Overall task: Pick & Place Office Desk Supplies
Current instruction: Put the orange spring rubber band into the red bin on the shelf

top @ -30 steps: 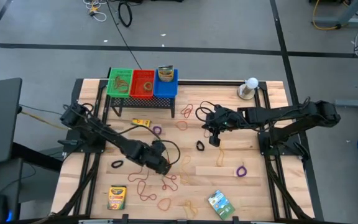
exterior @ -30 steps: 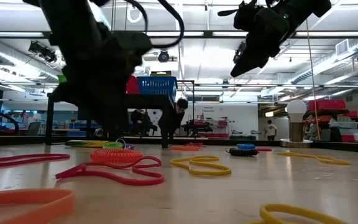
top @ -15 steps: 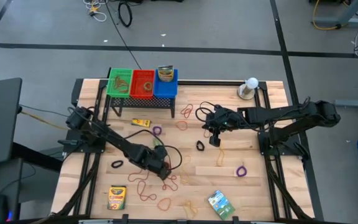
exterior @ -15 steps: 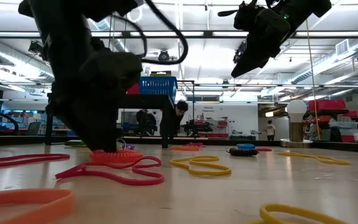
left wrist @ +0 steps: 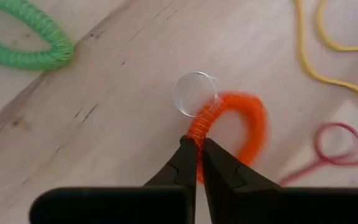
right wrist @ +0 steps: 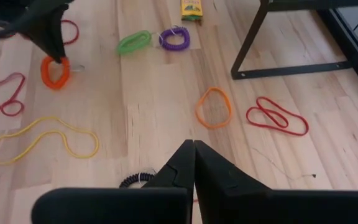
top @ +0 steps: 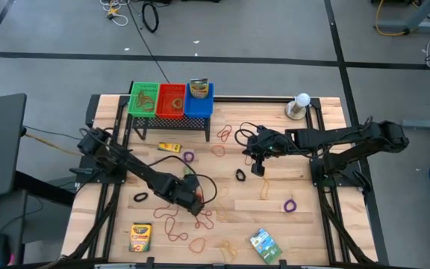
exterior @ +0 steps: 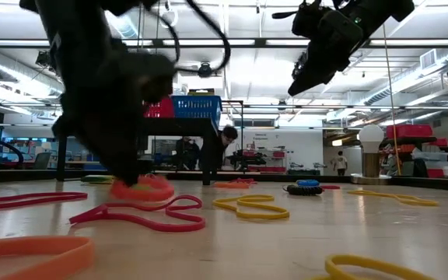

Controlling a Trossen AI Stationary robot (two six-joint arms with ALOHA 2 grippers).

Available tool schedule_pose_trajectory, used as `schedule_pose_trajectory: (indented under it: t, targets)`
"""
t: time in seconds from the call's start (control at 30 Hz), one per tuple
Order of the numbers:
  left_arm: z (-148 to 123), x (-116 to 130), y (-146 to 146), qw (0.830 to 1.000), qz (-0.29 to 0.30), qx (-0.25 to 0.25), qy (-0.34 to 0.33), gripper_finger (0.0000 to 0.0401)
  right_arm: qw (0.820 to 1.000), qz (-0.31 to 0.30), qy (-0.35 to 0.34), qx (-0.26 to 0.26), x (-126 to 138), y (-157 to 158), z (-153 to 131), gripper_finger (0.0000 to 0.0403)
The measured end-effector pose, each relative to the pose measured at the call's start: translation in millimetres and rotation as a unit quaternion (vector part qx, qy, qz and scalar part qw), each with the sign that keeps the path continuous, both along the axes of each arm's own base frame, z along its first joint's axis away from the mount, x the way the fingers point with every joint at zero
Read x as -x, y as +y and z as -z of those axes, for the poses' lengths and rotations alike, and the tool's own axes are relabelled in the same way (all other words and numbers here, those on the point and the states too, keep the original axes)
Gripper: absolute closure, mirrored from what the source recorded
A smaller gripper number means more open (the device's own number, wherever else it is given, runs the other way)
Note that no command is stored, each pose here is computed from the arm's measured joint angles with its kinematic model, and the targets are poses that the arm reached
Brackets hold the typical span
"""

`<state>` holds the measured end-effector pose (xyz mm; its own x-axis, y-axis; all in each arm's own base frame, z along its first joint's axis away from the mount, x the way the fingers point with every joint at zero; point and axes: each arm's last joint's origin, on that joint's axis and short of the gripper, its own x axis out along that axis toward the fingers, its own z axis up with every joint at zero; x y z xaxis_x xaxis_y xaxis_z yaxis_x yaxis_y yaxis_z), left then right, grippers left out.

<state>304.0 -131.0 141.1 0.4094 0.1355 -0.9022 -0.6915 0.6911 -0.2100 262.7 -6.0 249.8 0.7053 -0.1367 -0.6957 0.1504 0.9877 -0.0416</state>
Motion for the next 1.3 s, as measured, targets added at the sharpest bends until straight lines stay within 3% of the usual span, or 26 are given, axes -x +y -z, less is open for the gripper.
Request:
schedule_pose_trajectory:
  t: [0.13,0.43,0.7,0.83,1.0,1.3]
  targets:
    - [-25.7,6.3,1.4,0.999,-0.001,0.002,-0.034,0.0391,1.000,0.000,-0.005,0.000,-0.7,0.0,-0.8,0.0394]
    - [-119.4,46.8,36.3,0.984,-0.073,-0.003,-0.160,0.0392,1.000,0.001,-0.010,0.000,-1.5,-0.1,-1.4,0.0394]
    - [-187.8,78.6,97.4,0.944,-0.172,-0.108,-0.259,0.0392,1.000,0.002,-0.016,0.000,-2.2,-0.2,-2.3,0.0394]
    - [-211.5,88.3,133.6,0.935,-0.206,-0.156,-0.242,0.0392,0.999,0.017,-0.027,-0.001,-3.4,-0.8,-3.5,0.0394]
    - [-222.1,104.0,188.1,0.937,-0.239,-0.195,-0.166,0.0392,0.996,0.064,-0.055,-0.023,-5.7,-3.7,-6.6,0.0394]
    - [-205.3,115.4,272.8,0.966,-0.164,-0.185,-0.071,0.0392,0.989,0.125,-0.072,-0.025,-5.9,-6.2,-7.9,0.0394]
